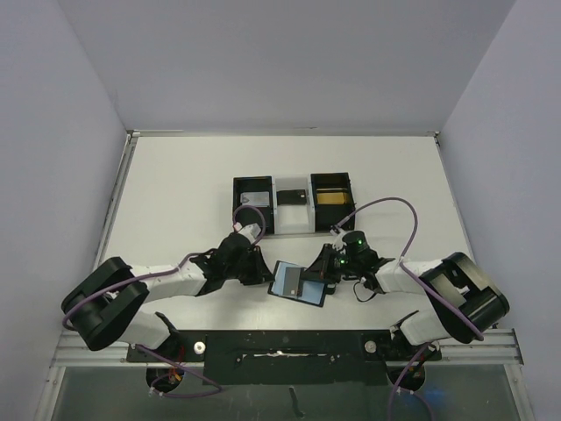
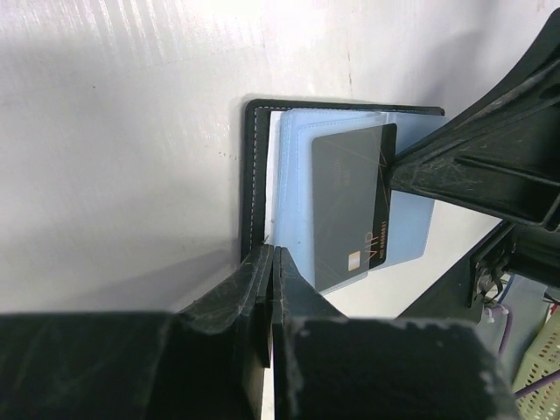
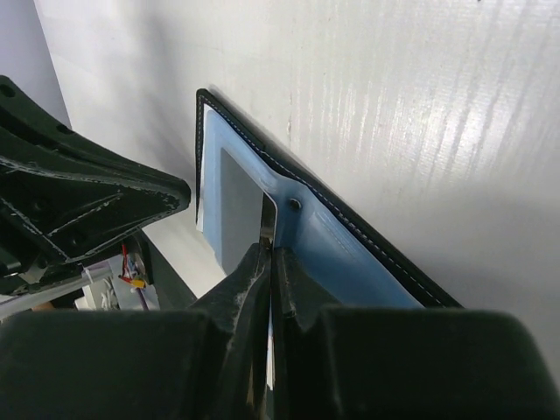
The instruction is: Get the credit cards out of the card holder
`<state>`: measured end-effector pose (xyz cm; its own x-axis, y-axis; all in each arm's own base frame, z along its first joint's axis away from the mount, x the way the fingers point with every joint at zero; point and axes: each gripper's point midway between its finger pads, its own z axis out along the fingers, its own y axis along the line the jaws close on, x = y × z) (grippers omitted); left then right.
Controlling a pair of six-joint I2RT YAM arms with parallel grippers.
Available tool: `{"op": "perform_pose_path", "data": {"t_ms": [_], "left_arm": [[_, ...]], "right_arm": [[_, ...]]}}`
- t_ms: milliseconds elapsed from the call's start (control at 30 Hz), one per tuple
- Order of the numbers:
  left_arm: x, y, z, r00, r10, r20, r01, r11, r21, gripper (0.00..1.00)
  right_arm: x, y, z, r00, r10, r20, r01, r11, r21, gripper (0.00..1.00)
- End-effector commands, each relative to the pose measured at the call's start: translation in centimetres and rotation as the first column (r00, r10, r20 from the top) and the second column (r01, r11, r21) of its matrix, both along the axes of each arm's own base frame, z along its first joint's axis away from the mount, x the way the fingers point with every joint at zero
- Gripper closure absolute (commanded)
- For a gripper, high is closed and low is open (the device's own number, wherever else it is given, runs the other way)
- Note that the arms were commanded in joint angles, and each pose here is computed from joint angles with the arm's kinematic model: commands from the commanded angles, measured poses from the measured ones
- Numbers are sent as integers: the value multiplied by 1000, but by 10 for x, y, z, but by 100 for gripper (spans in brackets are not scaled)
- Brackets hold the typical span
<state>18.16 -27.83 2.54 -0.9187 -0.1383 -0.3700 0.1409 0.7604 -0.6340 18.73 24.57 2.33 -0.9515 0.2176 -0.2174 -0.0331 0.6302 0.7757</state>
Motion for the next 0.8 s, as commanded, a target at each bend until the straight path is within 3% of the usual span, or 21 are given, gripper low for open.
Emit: {"op": "perform_pose_path", "data": {"t_ms": [0, 133, 267, 400, 533, 767], "left_arm": [[6, -3, 17, 998, 12, 58, -10, 999, -36, 100], [9, -8, 31, 996, 14, 86, -7, 997, -79, 100], [13, -42, 72, 979, -77, 189, 116, 973, -202, 81], [14, -63, 70, 966, -175, 191, 209, 962, -175, 76], [8, -64, 38, 974, -191, 120, 204, 973, -110, 77], [4, -39, -16, 987, -160, 10, 159, 984, 81, 87]], "right_arm": [[10, -1, 10, 997, -74, 28, 73, 996, 43, 100], [12, 7, 26, 995, -65, 71, 59, 995, 84, 100], [14, 3, 18, 996, -61, 63, 60, 998, 17, 100], [13, 0, 10, 996, -77, 36, 78, 997, -7, 100], [11, -1, 7, 994, -103, 21, 103, 995, 8, 100], [7, -2, 10, 995, -100, 14, 100, 995, 25, 100]]}}
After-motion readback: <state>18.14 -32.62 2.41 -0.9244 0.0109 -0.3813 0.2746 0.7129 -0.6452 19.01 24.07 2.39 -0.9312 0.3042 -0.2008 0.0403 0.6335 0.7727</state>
